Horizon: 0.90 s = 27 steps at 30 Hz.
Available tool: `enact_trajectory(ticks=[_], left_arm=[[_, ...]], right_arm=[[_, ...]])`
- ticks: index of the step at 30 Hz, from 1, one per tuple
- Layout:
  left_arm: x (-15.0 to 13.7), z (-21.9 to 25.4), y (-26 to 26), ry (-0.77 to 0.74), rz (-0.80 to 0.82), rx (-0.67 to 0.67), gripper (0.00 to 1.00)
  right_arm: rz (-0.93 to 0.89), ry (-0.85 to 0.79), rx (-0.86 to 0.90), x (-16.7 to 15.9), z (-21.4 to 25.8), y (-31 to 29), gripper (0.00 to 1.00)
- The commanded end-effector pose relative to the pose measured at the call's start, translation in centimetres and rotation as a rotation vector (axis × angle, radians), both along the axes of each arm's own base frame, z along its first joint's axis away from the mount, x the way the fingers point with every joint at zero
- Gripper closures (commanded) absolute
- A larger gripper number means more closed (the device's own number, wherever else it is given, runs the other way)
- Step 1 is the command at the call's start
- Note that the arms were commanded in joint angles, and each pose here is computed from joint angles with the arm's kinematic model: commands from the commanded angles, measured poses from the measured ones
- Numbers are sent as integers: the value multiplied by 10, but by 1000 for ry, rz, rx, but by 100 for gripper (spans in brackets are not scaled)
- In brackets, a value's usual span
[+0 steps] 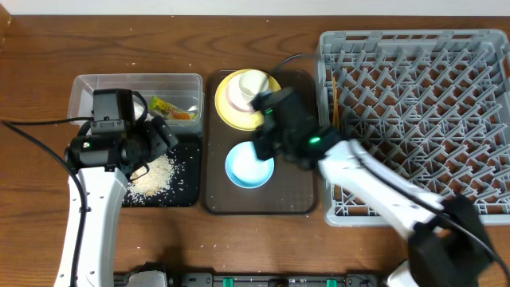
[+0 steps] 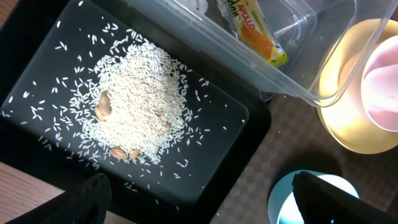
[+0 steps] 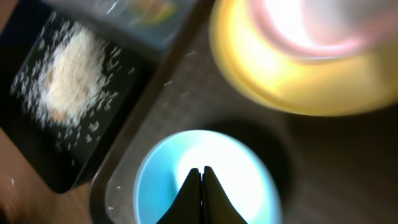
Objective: Sort waste into correct bins and load items into the dishwasher rack
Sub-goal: 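Move the right gripper to the light-blue bowl on the brown tray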
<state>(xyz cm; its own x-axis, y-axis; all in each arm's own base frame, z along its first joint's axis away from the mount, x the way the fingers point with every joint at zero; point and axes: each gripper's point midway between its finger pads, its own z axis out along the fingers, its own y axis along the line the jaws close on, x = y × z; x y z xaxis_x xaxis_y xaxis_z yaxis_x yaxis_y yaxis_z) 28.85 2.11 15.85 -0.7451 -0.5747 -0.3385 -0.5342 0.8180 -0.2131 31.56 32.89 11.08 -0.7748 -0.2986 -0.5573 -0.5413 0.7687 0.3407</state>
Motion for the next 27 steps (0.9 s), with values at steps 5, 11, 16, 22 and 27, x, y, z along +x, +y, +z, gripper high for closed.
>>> enact_trajectory(ticks=[5,11,16,22,27], left_arm=[[2,4,2,-9,1,7,4],[2,4,2,-9,1,7,4],[2,4,2,-9,1,7,4],[2,4,2,-10,1,8,4],[2,4,2,-9,1,7,4]], right_arm=[[133,-24,-73,-30,-40,41,98],[156,-6,-98,-43,-48,46,95],[159,32,-122,-55,-54,45,88],[164,51,-143,-60,-58,41,85],[165,70,-164,-64,-61,36,84]])
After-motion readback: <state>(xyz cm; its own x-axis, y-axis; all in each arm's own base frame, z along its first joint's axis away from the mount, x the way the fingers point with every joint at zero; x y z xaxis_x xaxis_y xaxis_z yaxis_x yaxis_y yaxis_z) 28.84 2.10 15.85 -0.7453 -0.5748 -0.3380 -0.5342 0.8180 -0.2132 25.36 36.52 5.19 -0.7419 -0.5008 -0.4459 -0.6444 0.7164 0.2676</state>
